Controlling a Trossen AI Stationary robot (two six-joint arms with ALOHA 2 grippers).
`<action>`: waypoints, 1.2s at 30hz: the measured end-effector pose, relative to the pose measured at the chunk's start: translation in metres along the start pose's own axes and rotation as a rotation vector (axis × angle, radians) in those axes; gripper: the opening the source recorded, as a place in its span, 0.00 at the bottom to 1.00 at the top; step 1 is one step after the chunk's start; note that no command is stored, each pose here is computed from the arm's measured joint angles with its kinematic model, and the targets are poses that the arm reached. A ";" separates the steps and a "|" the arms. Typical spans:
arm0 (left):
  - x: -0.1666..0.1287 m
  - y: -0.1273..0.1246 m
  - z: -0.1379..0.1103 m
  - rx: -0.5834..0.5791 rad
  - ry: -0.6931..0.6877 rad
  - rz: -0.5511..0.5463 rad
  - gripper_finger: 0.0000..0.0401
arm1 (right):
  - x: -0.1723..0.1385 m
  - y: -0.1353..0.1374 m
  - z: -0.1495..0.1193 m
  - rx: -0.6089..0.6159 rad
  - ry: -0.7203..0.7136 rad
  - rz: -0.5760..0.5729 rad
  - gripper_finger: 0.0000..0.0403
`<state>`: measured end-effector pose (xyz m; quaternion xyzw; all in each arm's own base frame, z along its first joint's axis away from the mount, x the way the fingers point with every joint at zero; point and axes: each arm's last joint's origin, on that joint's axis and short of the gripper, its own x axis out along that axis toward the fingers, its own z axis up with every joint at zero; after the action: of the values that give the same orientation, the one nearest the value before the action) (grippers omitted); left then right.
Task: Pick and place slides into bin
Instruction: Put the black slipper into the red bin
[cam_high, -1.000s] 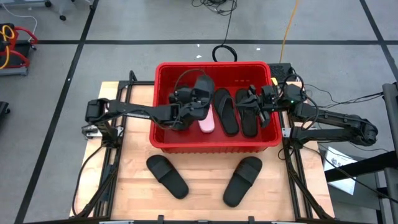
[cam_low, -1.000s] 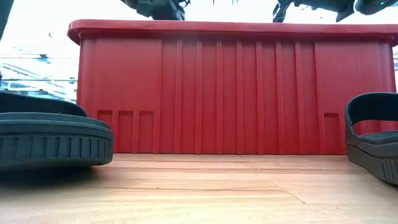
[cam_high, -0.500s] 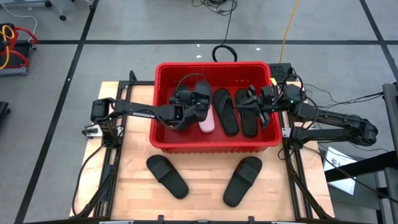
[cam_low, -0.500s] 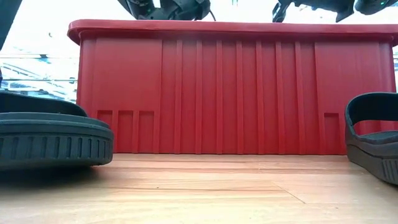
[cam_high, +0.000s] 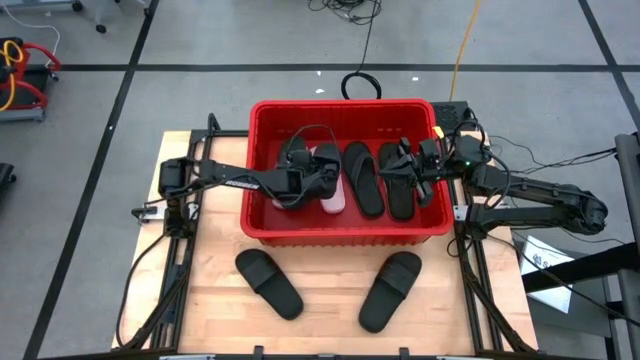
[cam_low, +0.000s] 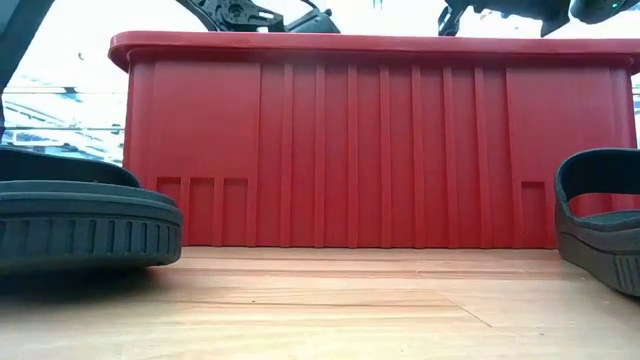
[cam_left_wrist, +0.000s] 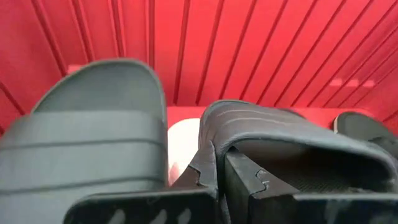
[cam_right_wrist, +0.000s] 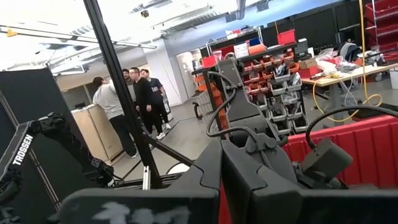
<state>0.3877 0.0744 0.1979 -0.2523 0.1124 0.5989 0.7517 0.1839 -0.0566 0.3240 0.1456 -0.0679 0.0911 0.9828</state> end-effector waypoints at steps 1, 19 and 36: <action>0.000 0.000 0.000 0.004 0.006 0.001 0.00 | 0.000 0.000 0.000 0.002 0.002 -0.001 0.00; 0.007 0.004 -0.003 0.028 0.046 0.017 0.00 | 0.000 0.000 0.000 -0.021 0.002 -0.001 0.00; 0.007 0.003 -0.004 -0.005 0.138 -0.028 0.08 | 0.000 0.000 0.000 -0.022 -0.001 -0.004 0.00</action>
<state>0.3872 0.0793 0.1906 -0.2964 0.1590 0.5699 0.7497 0.1840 -0.0567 0.3239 0.1350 -0.0690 0.0885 0.9845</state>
